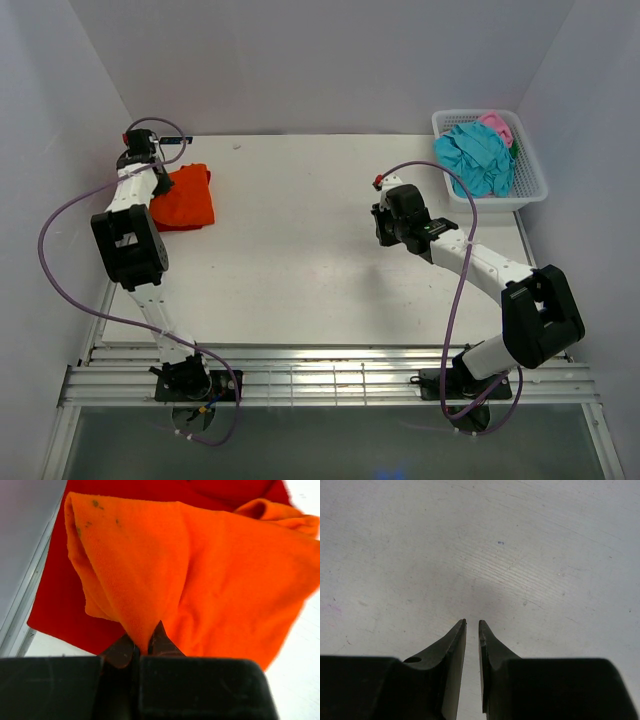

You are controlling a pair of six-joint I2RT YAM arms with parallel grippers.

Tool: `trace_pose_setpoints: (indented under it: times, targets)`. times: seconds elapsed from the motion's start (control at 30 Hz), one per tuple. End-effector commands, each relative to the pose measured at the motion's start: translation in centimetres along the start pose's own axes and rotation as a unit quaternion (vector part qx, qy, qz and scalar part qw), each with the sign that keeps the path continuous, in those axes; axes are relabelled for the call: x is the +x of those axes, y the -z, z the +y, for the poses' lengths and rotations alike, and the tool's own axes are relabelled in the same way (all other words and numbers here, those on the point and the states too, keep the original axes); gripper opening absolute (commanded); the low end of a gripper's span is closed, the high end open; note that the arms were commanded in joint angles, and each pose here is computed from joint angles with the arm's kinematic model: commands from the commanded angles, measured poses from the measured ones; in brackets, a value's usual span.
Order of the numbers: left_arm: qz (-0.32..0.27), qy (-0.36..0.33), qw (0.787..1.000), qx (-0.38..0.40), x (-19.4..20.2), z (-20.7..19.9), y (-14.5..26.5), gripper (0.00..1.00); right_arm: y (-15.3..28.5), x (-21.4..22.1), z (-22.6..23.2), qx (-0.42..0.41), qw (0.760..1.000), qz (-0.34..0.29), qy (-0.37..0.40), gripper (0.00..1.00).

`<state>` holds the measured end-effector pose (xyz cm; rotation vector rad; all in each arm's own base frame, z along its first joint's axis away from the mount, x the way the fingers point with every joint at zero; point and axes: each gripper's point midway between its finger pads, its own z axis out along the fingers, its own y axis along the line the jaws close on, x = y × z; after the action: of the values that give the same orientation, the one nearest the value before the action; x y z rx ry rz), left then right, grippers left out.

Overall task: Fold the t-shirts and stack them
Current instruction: Put the neatly folded tshirt into the corner of the board with the left arm

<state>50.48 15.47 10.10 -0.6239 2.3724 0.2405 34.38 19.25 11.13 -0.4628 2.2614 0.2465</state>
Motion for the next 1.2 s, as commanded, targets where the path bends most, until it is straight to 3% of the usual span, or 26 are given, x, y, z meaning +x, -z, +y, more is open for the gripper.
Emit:
trace_pose_setpoints:
  times: [0.0,0.37,0.73,1.17]
  targets:
    - [-0.045,0.022,0.998,-0.035,-2.6,1.6,1.1,0.00,-0.1,-0.4,0.0,-0.003,1.000,-0.005,0.004,0.22]
    - [-0.073,0.034,0.995,-0.060,-5.5,2.5,0.6,0.00,-0.6,0.1,0.0,-0.003,1.000,0.005,0.006,0.22]
    - [-0.023,0.059,0.988,-0.143,-1.2,6.5,-3.5,0.00,-0.8,0.5,-0.1,-0.002,1.000,0.014,0.008,0.22]
    - [-0.027,0.075,0.986,-0.143,-0.8,7.2,-3.5,0.00,-1.3,0.9,0.1,-0.005,1.000,0.024,0.008,0.22]
